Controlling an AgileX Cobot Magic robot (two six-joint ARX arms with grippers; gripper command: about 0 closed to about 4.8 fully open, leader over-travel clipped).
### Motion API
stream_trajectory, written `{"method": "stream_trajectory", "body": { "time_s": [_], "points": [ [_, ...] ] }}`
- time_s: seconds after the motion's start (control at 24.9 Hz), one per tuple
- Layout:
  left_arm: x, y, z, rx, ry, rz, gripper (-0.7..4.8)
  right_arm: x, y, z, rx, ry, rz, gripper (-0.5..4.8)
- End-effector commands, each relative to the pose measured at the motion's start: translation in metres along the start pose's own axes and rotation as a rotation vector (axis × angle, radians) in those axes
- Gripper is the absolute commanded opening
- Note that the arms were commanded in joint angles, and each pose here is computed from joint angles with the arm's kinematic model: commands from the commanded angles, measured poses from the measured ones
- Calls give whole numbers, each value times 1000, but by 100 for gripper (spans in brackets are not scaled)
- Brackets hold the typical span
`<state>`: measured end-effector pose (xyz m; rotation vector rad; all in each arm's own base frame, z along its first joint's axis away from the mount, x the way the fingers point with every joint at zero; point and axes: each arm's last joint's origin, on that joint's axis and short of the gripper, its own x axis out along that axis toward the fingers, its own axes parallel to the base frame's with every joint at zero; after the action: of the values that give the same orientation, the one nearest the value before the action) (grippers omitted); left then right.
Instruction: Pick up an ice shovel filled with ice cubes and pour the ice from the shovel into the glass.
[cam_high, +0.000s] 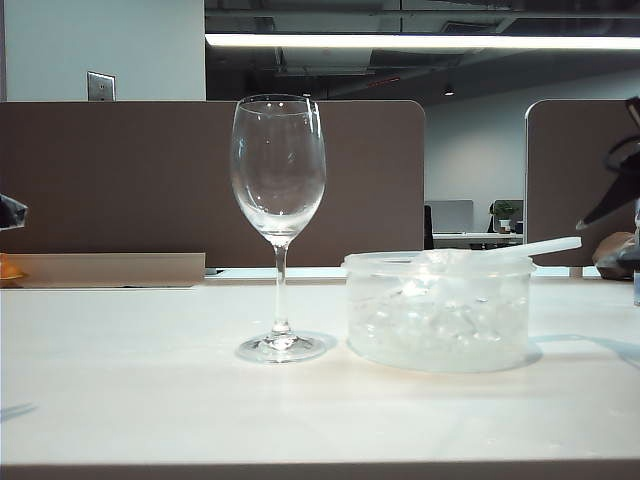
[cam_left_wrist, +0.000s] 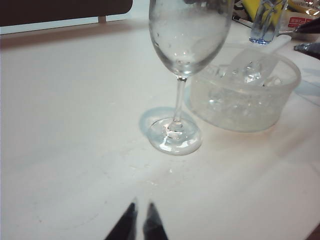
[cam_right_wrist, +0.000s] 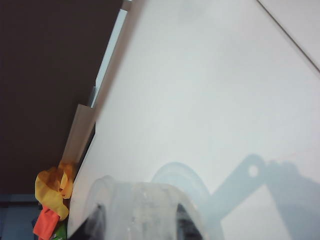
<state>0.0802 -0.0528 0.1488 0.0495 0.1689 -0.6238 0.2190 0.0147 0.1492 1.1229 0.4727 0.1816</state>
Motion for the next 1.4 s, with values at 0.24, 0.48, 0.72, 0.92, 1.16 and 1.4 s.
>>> {"method": "stream_trajectory", "body": {
  "time_s": [0.24, 0.48, 0.72, 0.92, 1.16, 1.4],
  "points": [
    [0, 0, 0, -3, 3, -3, 29, 9, -3, 1, -11, 15, 64, 185],
    [0, 0, 0, -3, 3, -3, 29, 10, -3, 1, -13, 1, 66, 212],
    [0, 0, 0, -3, 3, -3, 29, 13, 6, 7, -32, -18, 114, 212],
    [0, 0, 0, -3, 3, -3, 29, 19, 9, 10, -33, -9, 121, 212],
    [0, 0, 0, -3, 3, -3, 29, 23, 4, 9, -23, 5, 101, 212],
    [0, 0, 0, -3, 3, -3, 29, 28, 0, 5, -19, 28, 88, 212]
  ]
}}
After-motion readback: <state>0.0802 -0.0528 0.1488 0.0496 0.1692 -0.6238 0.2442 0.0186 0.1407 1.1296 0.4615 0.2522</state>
